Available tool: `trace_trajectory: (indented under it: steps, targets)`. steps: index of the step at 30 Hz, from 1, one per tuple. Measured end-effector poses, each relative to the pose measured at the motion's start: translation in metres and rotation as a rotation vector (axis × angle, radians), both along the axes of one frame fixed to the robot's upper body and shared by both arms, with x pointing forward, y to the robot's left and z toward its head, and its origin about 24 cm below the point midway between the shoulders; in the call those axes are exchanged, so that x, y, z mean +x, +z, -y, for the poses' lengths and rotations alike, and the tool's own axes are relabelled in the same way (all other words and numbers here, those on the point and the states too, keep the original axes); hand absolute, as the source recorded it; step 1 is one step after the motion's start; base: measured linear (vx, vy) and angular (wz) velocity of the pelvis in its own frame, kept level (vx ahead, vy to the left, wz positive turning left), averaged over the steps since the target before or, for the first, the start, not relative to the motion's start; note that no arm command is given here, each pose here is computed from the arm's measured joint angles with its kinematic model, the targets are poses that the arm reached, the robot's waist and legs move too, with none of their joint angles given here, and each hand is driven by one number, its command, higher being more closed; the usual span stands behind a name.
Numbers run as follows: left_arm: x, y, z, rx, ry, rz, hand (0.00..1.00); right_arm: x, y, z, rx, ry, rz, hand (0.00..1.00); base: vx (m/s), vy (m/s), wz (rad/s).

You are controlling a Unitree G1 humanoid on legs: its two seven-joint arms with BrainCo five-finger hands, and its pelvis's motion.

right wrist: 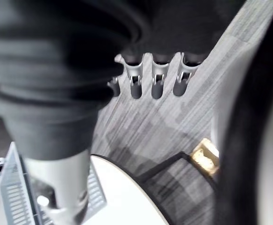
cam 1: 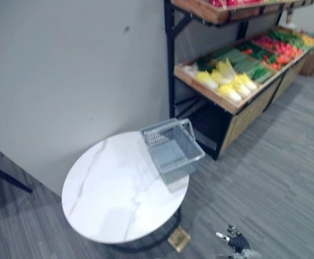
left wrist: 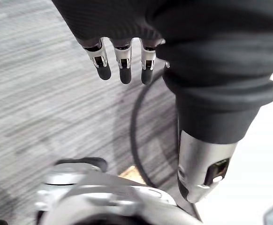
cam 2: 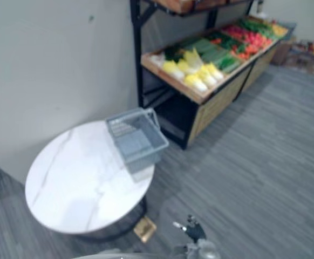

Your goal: Pick vegetable in the basket

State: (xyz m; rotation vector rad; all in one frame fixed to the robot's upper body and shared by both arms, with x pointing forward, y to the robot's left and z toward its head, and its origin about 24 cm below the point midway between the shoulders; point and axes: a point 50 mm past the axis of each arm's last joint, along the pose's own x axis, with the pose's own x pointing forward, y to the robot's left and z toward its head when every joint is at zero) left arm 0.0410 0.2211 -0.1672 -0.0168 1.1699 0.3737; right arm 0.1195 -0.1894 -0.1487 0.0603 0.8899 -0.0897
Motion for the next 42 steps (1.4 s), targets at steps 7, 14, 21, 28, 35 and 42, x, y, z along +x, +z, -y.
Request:
trace_trajectory:
  steps: [7, 14, 21, 28, 35, 42]
  targets:
    - [0.062, 0.01, 0.025, -0.028, -0.035, 0.205, 0.0, 0.003, 0.0, -0.003, 0.017, -0.024, 0.005, 0.0, 0.38, -0.207, 1.05]
    - [0.056, 0.006, 0.041, -0.077, 0.015, 0.193, 0.0, 0.007, 0.002, 0.012, -0.017, -0.04, 0.001, 0.0, 0.3, -0.451, 0.64]
    - [0.055, 0.007, 0.028, -0.074, 0.086, 0.204, 0.0, 0.006, -0.001, 0.004, -0.01, 0.009, -0.023, 0.0, 0.17, -0.309, 0.76]
    - [0.055, 0.007, 0.026, -0.079, 0.08, 0.192, 0.0, 0.009, 0.007, 0.043, -0.13, -0.046, -0.009, 0.0, 0.01, -0.091, 0.51]
    - [0.053, 0.006, 0.023, -0.064, 0.069, 0.172, 0.0, 0.043, 0.05, 0.1, -0.401, -0.162, 0.171, 0.0, -0.03, 0.089, 0.03]
    - [0.02, 0.0, 0.017, -0.035, -0.03, 0.058, 0.0, 0.114, 0.142, 0.129, -0.805, -0.057, 0.503, 0.0, 0.01, 0.065, -0.24]
